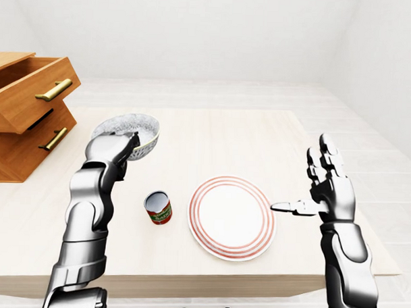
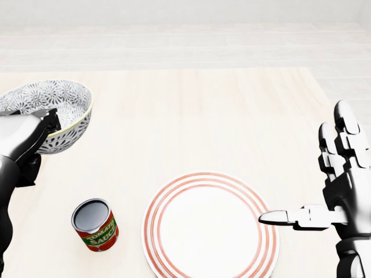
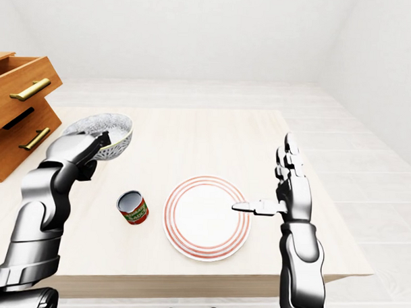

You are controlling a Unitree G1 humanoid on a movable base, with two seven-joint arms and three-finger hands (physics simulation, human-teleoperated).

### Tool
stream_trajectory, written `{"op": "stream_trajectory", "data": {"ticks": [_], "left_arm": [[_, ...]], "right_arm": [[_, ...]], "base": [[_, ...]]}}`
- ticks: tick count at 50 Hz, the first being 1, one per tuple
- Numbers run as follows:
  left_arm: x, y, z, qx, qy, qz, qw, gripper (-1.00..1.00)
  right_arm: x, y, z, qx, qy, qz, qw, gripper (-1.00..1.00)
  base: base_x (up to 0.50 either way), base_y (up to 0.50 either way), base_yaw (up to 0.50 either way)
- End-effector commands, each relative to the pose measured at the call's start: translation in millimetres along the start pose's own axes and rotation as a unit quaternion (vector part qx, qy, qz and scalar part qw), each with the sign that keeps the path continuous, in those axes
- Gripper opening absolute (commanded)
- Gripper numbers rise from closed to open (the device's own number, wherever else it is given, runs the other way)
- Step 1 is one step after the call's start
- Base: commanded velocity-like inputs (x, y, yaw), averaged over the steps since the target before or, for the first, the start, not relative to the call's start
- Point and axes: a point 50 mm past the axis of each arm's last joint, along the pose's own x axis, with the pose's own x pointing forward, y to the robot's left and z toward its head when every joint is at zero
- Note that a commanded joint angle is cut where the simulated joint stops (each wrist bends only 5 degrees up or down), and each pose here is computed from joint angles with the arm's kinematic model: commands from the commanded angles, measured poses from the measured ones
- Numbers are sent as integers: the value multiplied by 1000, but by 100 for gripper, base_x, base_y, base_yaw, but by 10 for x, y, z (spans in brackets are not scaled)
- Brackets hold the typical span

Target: Put the bowl on the plate.

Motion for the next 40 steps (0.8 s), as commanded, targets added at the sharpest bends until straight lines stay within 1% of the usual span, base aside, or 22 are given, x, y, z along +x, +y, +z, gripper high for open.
{"op": "stream_trajectory", "data": {"ticks": [1,5,11,16,28,32,35,37,38,40], "left_arm": [[-51,253,182,44,2,35,998,-100],[-89,332,324,43,-15,42,998,-100],[-93,330,451,46,-25,42,998,-100],[-137,349,548,41,-38,46,997,-100],[-148,304,841,26,-80,44,996,-100],[-134,282,941,28,-90,45,994,-100],[-170,219,1079,32,-107,43,993,-100],[-180,218,1098,31,-110,45,992,-100],[-205,228,1170,30,-119,47,991,-100],[-208,221,1191,29,-121,46,991,-100]], "right_arm": [[-90,-87,225,-10,-44,-5,999,100],[-135,-104,289,-11,-56,-4,998,100],[-169,-101,315,-15,-59,-2,998,100],[-188,-119,360,-16,-69,-3,998,100],[-245,-143,336,-15,-61,-4,998,100],[-247,-146,345,-14,-63,-3,998,100],[-242,-156,325,-12,-59,-3,998,100],[-241,-159,315,-11,-57,-3,998,100],[-243,-171,280,-9,-50,-3,999,100],[-244,-174,274,-9,-49,-3,999,100]], "base": [[0,0,0],[0,0,0],[0,0,0],[0,0,0],[0,0,0],[0,0,0],[0,0,0],[0,0,0],[0,0,0],[0,0,0]]}}
